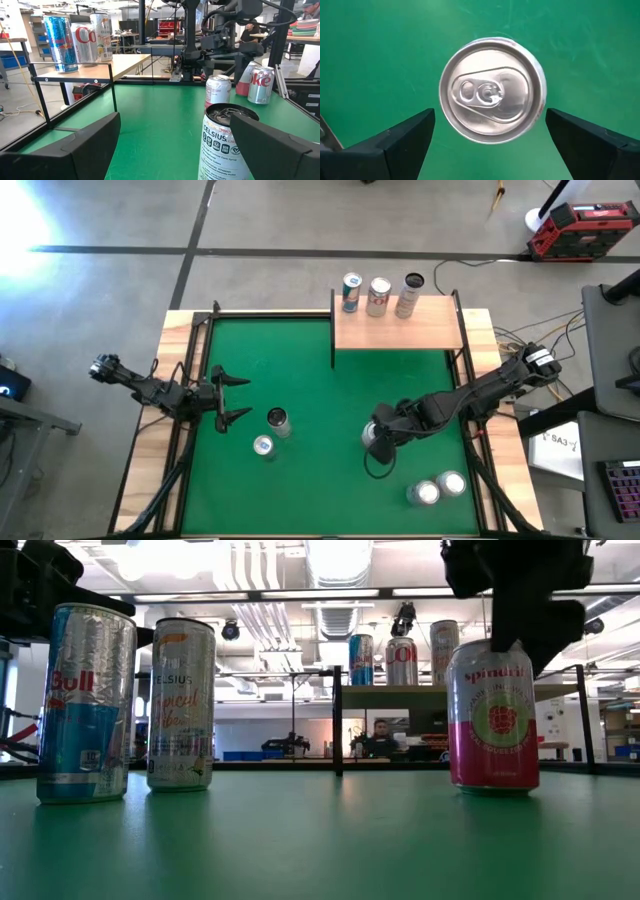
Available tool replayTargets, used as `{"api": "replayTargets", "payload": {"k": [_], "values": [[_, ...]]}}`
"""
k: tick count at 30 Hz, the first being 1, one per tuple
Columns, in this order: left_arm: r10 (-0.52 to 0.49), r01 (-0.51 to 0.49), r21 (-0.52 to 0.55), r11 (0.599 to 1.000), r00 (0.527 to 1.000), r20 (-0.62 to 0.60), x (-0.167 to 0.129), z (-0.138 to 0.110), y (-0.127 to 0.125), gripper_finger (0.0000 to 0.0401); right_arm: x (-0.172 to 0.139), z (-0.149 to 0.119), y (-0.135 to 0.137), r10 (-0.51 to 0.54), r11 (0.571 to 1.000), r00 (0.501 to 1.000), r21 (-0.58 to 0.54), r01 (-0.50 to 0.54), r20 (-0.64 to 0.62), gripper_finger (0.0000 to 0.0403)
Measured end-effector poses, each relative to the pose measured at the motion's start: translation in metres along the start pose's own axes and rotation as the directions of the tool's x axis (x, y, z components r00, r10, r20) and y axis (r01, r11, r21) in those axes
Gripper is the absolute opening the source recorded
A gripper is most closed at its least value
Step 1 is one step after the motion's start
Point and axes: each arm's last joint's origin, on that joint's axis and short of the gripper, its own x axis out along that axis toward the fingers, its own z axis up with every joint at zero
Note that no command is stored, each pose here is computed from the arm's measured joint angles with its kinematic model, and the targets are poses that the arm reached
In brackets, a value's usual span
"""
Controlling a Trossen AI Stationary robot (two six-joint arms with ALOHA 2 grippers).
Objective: Place canned beverage on shelf
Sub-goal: Put the top pink-white soda can on the shelf
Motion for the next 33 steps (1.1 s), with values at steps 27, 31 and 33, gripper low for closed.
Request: {"api": "replayTargets", "payload": {"k": [27,31,33], "values": [[0.000,0.000,0.000,1.000,1.000,0.000,0.000,0.000,0.000,0.0361,0.000,-0.001,0.022,-0.033,0.597,0.996,0.801,-0.052,0.088,0.0370],[0.000,0.000,0.000,1.000,1.000,0.000,0.000,0.000,0.000,0.0361,0.012,0.002,0.022,-0.069,0.500,0.994,0.865,-0.035,0.080,0.0370],[0.000,0.000,0.000,1.000,1.000,0.000,0.000,0.000,0.000,0.0361,0.017,0.003,0.021,-0.085,0.436,0.994,0.899,-0.030,0.074,0.0370]]}}
